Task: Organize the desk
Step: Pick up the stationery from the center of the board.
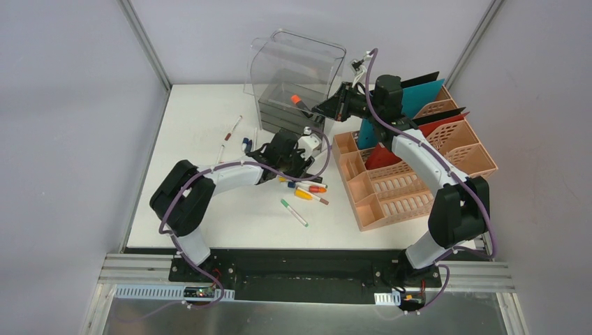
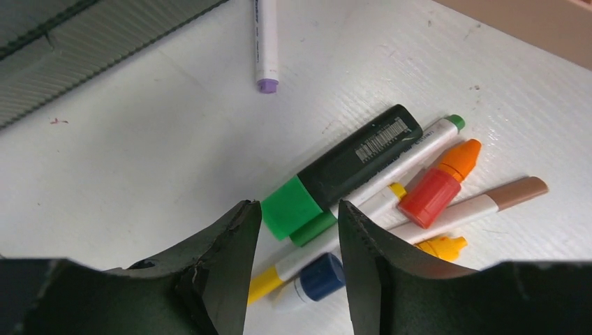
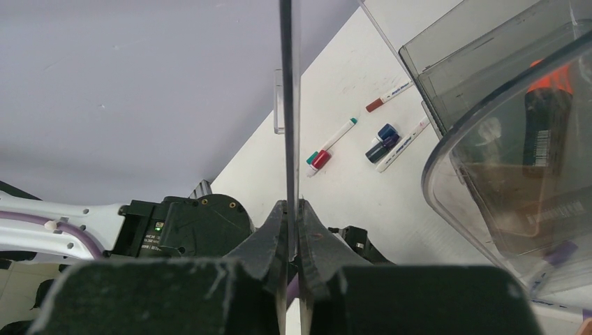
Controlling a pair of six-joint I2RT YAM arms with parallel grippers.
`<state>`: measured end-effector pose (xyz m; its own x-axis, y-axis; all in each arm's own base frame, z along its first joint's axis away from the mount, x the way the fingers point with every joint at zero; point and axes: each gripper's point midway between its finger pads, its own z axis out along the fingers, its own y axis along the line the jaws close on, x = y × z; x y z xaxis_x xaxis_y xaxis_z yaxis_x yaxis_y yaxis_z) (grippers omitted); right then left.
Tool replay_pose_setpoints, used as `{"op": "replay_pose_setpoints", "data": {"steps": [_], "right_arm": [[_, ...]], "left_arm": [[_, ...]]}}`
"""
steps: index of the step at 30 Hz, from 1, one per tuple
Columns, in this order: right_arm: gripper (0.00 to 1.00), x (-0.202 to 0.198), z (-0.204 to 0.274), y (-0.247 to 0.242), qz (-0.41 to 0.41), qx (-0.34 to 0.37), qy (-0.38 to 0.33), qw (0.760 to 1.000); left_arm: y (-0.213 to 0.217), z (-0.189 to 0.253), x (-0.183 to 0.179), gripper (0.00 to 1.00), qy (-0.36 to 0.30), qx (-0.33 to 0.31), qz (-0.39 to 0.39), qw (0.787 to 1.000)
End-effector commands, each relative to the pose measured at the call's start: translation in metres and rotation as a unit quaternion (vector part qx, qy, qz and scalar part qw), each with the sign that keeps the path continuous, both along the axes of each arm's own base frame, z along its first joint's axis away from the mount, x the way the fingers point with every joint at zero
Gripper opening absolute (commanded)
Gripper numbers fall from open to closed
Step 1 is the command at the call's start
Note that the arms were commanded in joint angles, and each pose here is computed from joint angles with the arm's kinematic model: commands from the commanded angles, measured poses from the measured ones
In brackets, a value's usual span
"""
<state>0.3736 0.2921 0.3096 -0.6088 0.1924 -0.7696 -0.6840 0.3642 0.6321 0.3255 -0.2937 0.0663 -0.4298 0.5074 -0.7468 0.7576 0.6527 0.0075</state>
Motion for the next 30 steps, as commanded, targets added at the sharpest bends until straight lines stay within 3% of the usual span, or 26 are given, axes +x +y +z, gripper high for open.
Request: {"op": "replay_pose_setpoints", "data": {"steps": [1,13,25,30], "right_arm": [[0.05,-0.013,0.033,-0.005,0.006,0.019,-0.041,0.999],[0.05,-0.013,0.033,-0.005,0.007,0.02,-0.039,0.999],[0.05,-0.013,0.033,-0.005,0.007,0.02,-0.04,0.999],[0.05,-0.013,0.034,-0.005,0.007,0.021,-0.04,0.999]], "left_arm": [[-0.007,0.008,0.018,0.47,-0.041,0.025,-0.047,0.998],[-0.028,-0.003,0.021,0.47,-0.06,0.035,-0.126,0.99],[-0.027,-0.032,0.021,0.47,-0.04,0.088,-0.146,0.984],[-0.028,-0.026,0.017,0.47,-0.04,0.081,-0.149,0.985]]}}
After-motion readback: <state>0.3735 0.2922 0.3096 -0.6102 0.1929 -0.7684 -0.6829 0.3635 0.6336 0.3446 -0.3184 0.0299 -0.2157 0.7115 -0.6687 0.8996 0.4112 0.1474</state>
